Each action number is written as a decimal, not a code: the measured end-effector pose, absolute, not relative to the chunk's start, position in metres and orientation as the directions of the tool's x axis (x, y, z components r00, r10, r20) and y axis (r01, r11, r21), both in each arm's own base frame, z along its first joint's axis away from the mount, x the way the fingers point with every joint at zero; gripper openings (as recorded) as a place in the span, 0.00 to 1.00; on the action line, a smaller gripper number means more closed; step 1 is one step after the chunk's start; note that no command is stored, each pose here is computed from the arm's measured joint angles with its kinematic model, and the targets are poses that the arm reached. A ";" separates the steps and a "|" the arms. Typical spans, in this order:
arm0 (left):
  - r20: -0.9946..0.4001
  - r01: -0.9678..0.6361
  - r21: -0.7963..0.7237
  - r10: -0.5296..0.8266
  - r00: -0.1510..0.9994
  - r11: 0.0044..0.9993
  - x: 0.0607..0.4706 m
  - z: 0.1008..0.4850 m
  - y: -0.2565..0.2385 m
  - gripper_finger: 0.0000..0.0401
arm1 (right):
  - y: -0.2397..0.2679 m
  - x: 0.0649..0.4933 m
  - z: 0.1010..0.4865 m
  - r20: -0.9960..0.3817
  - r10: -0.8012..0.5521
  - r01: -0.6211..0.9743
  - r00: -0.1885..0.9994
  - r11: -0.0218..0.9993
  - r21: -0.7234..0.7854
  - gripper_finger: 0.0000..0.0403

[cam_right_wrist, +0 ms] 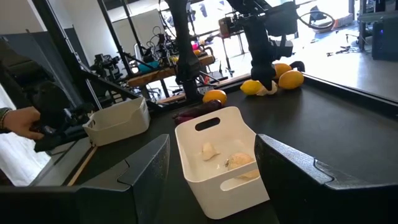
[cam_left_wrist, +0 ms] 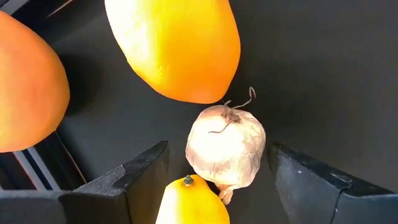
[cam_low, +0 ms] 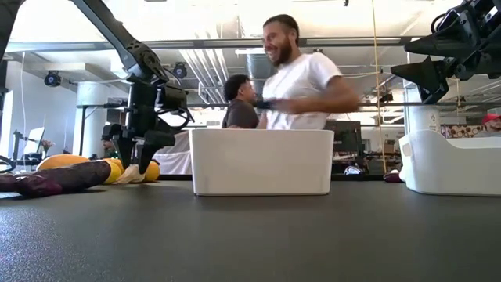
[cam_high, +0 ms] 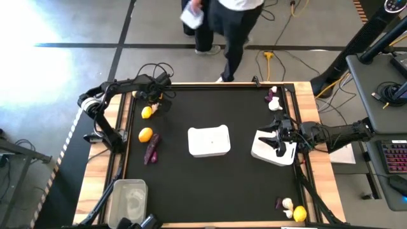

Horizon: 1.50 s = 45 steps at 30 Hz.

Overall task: Sort produce into baskets
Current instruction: Put the garlic into the left white bin

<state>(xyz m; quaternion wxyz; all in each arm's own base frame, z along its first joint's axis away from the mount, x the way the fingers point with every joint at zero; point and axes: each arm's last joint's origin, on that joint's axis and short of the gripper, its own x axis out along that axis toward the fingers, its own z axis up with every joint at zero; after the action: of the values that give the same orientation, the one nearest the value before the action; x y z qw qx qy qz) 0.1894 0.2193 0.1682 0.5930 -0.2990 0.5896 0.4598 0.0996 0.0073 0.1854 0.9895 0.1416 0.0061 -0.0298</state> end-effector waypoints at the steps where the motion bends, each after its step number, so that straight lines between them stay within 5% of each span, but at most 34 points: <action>1: -0.974 -0.898 0.188 0.193 -0.119 0.398 0.189 0.168 0.219 0.63 | 0.007 0.100 0.185 -0.020 -0.057 0.061 0.998 0.958 0.280 0.57; 45: -0.994 -0.964 0.058 0.104 -0.032 0.260 0.173 0.175 0.239 0.54 | 0.007 0.100 0.185 -0.021 -0.057 0.061 0.998 0.958 0.280 0.57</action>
<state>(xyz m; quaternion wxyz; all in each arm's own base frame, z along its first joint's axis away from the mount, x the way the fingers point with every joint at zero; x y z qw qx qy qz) 0.1731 0.2385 0.1755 0.5745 -0.3926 0.5476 0.4648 0.0996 0.0073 0.1853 0.9895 0.1415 0.0062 -0.0299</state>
